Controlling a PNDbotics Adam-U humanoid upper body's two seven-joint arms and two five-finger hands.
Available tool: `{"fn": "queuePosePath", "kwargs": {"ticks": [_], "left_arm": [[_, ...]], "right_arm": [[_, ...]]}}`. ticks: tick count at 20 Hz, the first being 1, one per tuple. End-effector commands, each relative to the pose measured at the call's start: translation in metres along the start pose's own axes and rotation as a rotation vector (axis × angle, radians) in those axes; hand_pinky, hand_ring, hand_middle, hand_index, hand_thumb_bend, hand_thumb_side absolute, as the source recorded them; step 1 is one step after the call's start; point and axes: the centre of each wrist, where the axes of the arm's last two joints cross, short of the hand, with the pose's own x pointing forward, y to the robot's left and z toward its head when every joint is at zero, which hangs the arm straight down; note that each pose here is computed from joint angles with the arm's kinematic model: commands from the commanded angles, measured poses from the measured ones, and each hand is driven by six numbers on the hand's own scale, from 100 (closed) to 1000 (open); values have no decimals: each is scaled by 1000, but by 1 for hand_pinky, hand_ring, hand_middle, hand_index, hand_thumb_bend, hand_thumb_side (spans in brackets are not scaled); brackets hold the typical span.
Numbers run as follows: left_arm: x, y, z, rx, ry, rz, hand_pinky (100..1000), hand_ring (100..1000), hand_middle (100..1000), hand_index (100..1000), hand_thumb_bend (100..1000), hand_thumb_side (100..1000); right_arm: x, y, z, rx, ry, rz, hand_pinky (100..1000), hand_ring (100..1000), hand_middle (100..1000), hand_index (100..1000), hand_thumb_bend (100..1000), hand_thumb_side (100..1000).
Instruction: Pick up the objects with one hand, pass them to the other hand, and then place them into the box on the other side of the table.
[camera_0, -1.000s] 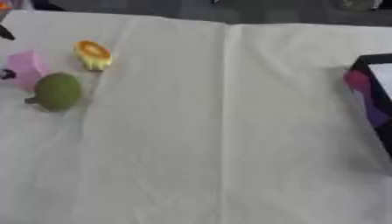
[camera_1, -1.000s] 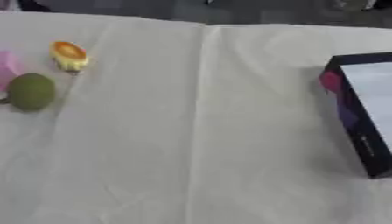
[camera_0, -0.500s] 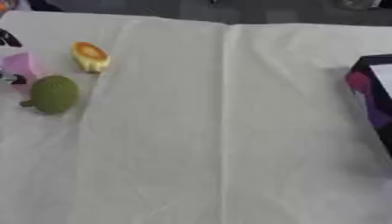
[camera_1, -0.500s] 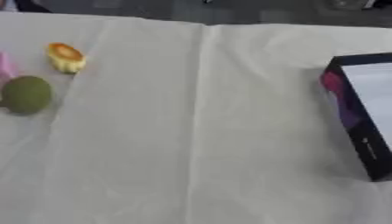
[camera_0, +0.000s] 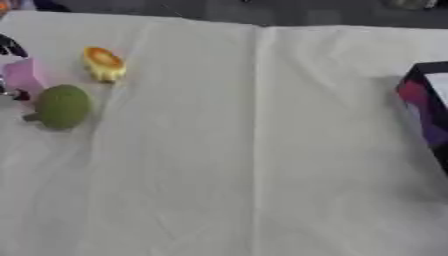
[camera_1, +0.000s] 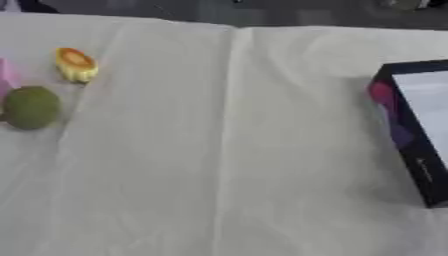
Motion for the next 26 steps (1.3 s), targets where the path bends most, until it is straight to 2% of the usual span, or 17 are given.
{"fn": "queuePosePath", "kwargs": {"ticks": [1, 6, 9, 13, 15, 16, 19, 22, 23, 24, 26], "left_arm": [[-8, 12, 7, 42, 46, -10, 925, 895, 822, 858, 637, 157], [-7, 7, 4, 11, 53, -16, 916, 888, 812, 841, 618, 170], [-7, 6, 3, 5, 52, -15, 900, 877, 797, 786, 588, 122], [-6, 7, 3, 14, 65, -27, 880, 859, 773, 691, 564, 122], [-5, 8, 3, 17, 66, -29, 876, 854, 766, 675, 545, 125], [-5, 7, 2, 15, 65, -27, 858, 834, 736, 622, 482, 124], [-5, 7, 2, 9, 57, -16, 833, 806, 698, 556, 391, 118], [-4, 10, 4, 12, 39, -6, 816, 785, 666, 519, 291, 117], [-4, 12, 5, 16, 28, -3, 811, 780, 660, 514, 245, 153], [-4, 14, 6, 23, 17, 0, 809, 778, 656, 510, 261, 114], [-4, 18, 9, 36, 0, 11, 803, 769, 639, 495, 223, 114]], "right_arm": [[8, 0, -2, 5, -29, 2, 672, 732, 837, 885, 263, 256], [7, 0, -1, 3, -24, 1, 673, 733, 838, 886, 262, 257], [7, 0, -1, 3, -22, 0, 674, 733, 838, 887, 248, 264], [7, 0, -1, 5, -19, 1, 674, 733, 838, 887, 229, 274], [6, 0, 0, 5, -18, 2, 674, 733, 838, 887, 226, 275], [6, 0, 0, 5, -17, 3, 675, 733, 838, 888, 220, 278], [6, -1, 0, 4, -16, 6, 676, 734, 838, 888, 217, 279], [5, -2, 0, 5, -16, 10, 676, 734, 838, 889, 215, 278], [5, -2, 0, 5, -16, 12, 677, 734, 838, 889, 218, 288], [5, -2, 0, 5, -16, 13, 677, 734, 838, 889, 214, 278], [5, -3, 0, 7, -18, 16, 677, 734, 838, 889, 211, 278]]}}
